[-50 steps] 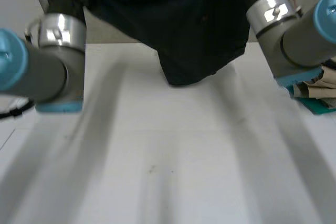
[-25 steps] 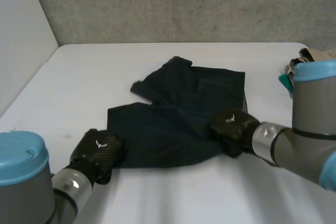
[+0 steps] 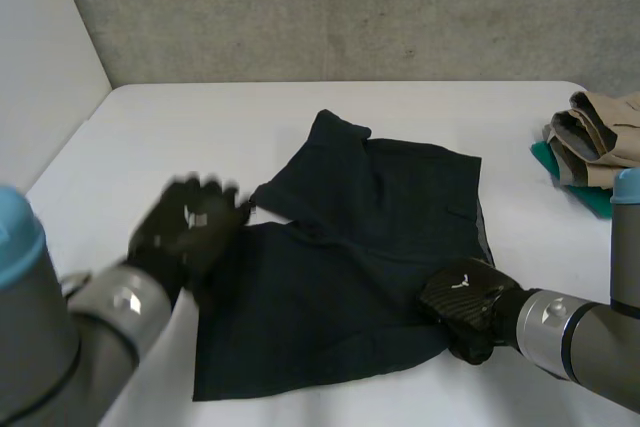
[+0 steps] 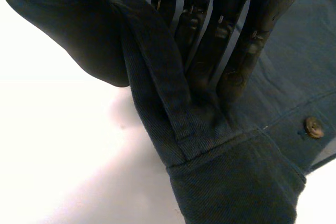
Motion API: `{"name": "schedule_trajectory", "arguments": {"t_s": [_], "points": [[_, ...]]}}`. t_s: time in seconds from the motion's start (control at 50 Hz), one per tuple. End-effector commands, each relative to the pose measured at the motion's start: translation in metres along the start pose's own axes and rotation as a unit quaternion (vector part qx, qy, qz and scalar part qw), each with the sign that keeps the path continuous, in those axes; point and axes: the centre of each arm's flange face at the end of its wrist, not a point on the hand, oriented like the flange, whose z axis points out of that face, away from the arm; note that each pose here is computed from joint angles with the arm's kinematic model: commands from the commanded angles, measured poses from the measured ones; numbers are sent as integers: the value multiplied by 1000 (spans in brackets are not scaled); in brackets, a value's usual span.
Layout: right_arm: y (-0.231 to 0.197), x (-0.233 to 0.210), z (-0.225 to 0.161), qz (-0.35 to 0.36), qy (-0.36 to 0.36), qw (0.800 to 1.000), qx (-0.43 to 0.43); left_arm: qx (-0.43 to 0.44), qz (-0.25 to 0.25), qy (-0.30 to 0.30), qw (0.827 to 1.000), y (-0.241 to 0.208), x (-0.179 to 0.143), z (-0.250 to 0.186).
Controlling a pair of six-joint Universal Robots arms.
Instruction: Fold the laundry.
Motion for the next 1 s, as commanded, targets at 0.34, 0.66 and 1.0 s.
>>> {"name": "schedule_trajectory", "arguments": {"t_s": [0.34, 0.66, 1.0], "points": [[3, -1, 1, 7, -2, 1000, 1, 89, -9, 66, 994, 53, -1, 203], [3, 3, 4, 7, 9, 1000, 9, 77, -8, 77, 994, 81, 13, 225], [2, 7, 6, 31, 22, 999, 23, -15, 112, -80, 990, 67, -10, 189]]}}
